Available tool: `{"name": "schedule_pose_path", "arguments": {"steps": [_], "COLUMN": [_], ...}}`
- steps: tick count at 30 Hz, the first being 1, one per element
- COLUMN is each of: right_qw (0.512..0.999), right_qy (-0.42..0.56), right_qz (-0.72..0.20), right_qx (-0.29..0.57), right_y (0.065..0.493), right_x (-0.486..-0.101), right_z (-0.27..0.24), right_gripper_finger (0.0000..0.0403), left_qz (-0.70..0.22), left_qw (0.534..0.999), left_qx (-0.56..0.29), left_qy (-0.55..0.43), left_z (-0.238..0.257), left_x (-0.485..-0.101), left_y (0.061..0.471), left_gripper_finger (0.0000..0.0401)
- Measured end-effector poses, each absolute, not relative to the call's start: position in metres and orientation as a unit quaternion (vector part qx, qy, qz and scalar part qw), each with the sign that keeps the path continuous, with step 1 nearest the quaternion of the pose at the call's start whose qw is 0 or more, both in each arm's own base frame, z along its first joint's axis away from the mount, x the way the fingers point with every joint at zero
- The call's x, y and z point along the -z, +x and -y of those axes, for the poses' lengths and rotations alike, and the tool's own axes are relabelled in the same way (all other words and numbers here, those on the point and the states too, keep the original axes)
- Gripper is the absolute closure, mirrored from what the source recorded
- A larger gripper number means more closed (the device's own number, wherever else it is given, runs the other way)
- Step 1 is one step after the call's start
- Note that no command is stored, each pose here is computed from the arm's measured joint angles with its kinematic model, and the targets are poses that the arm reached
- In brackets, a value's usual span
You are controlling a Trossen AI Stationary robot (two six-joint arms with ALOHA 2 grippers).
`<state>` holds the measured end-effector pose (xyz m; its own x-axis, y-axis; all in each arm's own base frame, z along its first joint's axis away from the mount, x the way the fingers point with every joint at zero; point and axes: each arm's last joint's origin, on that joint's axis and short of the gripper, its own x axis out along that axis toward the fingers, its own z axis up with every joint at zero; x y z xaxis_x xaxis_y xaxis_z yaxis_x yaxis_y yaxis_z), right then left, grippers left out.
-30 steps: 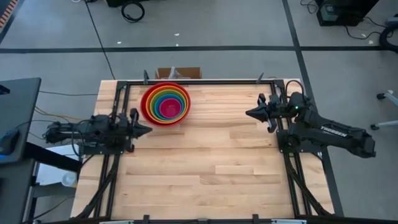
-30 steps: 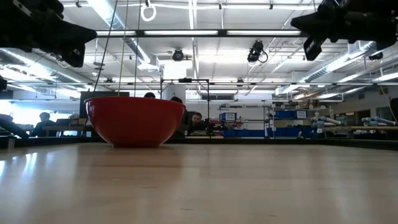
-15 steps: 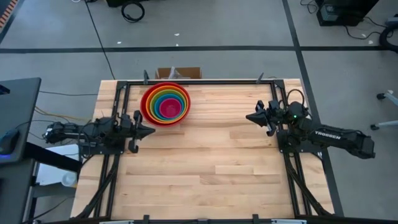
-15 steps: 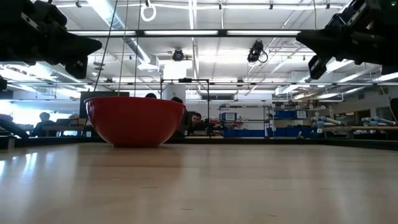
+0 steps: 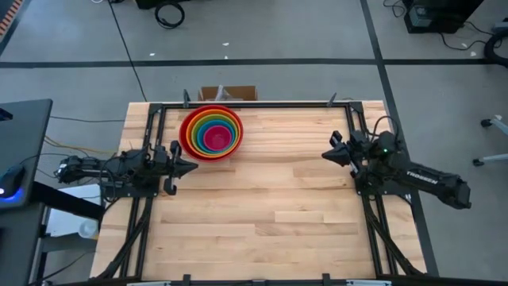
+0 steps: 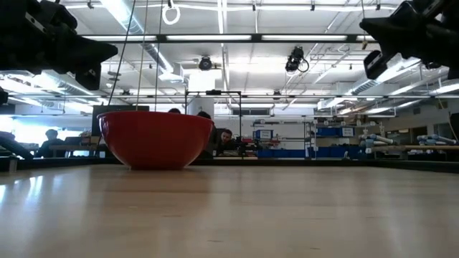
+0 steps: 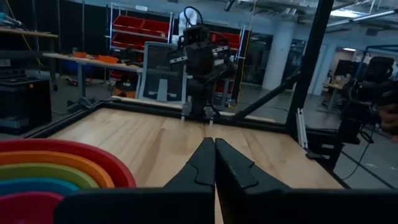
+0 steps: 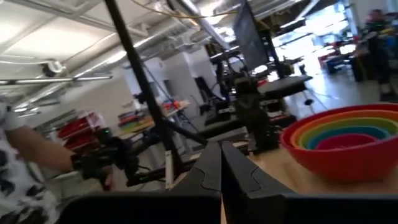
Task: Nest bowls inside each other
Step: Return to Home Position
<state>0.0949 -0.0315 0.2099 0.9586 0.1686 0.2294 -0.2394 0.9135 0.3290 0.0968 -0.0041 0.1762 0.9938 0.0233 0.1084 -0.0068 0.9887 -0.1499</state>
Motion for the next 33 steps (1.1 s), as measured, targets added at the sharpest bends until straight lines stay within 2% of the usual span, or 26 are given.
{"name": "schedule_pose_path", "arguments": {"steps": [9,14,19,26,33], "right_qw": [0.98,0.98,0.984,0.983,0.985], "right_qy": [0.163,0.163,0.16,0.155,0.142], "right_qz": [0.116,0.091,0.077,0.095,0.092], "right_qx": [-0.02,0.066,0.014,0.017,-0.036], "right_y": [0.09,0.099,0.106,0.114,0.114], "right_x": [-0.207,-0.199,-0.198,-0.186,-0.187], "right_z": [0.029,0.034,0.029,0.021,0.016], "right_gripper_finger": [0.0402,0.0402,0.04,0.04,0.0399], "left_qz": [0.078,0.071,0.071,0.068,0.069], "left_qw": [0.994,0.994,0.993,0.993,0.993], "left_qx": [-0.006,-0.01,-0.013,-0.04,-0.039], "left_qy": [-0.079,-0.08,-0.09,-0.092,-0.092], "left_z": [0.004,0.004,0.004,0.002,0.002], "left_x": [-0.181,-0.179,-0.179,-0.178,-0.178], "left_y": [0.096,0.096,0.096,0.097,0.096], "left_gripper_finger": [0.0397,0.0397,0.0397,0.0397,0.0397]}}
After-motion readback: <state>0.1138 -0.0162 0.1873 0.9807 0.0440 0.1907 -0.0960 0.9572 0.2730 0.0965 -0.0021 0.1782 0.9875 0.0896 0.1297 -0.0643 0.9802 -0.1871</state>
